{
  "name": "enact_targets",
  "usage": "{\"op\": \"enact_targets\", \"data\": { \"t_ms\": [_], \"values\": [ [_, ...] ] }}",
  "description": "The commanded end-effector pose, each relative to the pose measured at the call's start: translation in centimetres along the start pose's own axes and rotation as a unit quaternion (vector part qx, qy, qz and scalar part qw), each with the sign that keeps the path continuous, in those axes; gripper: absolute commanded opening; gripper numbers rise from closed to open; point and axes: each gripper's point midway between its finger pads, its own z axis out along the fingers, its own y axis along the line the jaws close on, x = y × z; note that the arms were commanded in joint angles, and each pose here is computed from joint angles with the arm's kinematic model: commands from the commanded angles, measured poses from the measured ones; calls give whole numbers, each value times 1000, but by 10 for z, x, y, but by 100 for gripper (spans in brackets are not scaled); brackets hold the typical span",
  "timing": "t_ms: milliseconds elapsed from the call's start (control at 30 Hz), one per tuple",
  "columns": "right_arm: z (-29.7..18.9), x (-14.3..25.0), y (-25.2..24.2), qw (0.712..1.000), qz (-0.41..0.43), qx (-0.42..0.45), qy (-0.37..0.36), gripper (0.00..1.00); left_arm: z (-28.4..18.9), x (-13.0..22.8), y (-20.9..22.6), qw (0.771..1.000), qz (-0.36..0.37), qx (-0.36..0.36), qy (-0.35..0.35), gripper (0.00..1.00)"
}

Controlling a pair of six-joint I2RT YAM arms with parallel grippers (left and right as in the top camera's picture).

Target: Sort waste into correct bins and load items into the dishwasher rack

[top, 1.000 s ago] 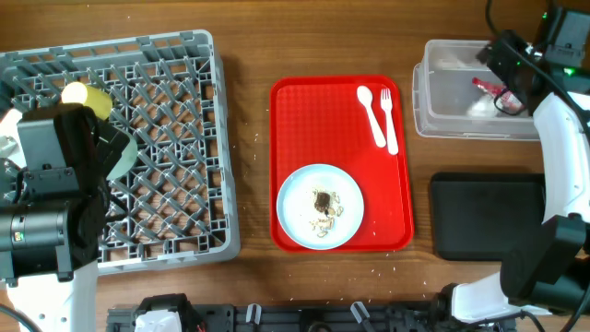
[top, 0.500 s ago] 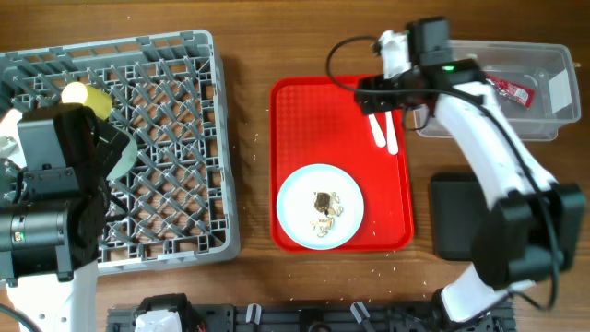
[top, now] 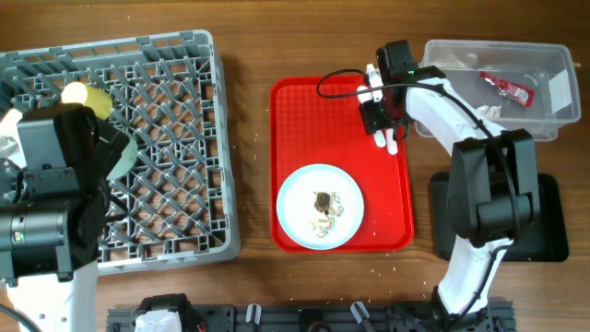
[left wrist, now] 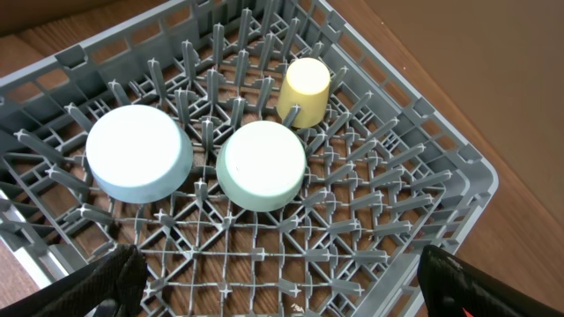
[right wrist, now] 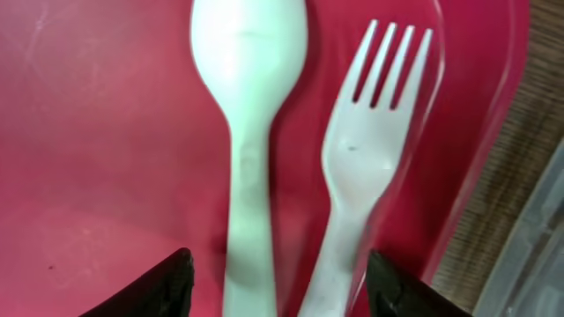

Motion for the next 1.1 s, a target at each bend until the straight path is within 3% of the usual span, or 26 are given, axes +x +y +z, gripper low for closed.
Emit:
{"op": "enact_targets", "data": {
  "t_ms": [0,133,267,433,900,933,1000,1067],
  "values": [
    [11,8,-2,1000,16,12,17,60,-2,-4,1,1000,-12,1,-6,100],
    [10,5,-16,998,24,49,13,61,-2,-4,1,1000,-12,1,-6,100],
    [5,-3,-20,997,57,61,-1,56,-2,-4,1,1000,-12,1,-6,100],
    [7,-3,-22,997,71,26,-4,39,-2,-4,1,1000,-12,1,-6,100],
    [37,7,-15,996,87,3,21,30,-2,-4,1,1000,-12,1,-6,100],
    [37,7,-15,996,87,3,21,28,-2,-4,1,1000,-12,1,-6,100],
    [35,6,-18,996,89,14,19,11,-2,-4,1,1000,-12,1,-6,100],
    [26,0,-22,995,93,19,17,4,-2,-4,1,1000,-12,1,-6,100]
  ]
}}
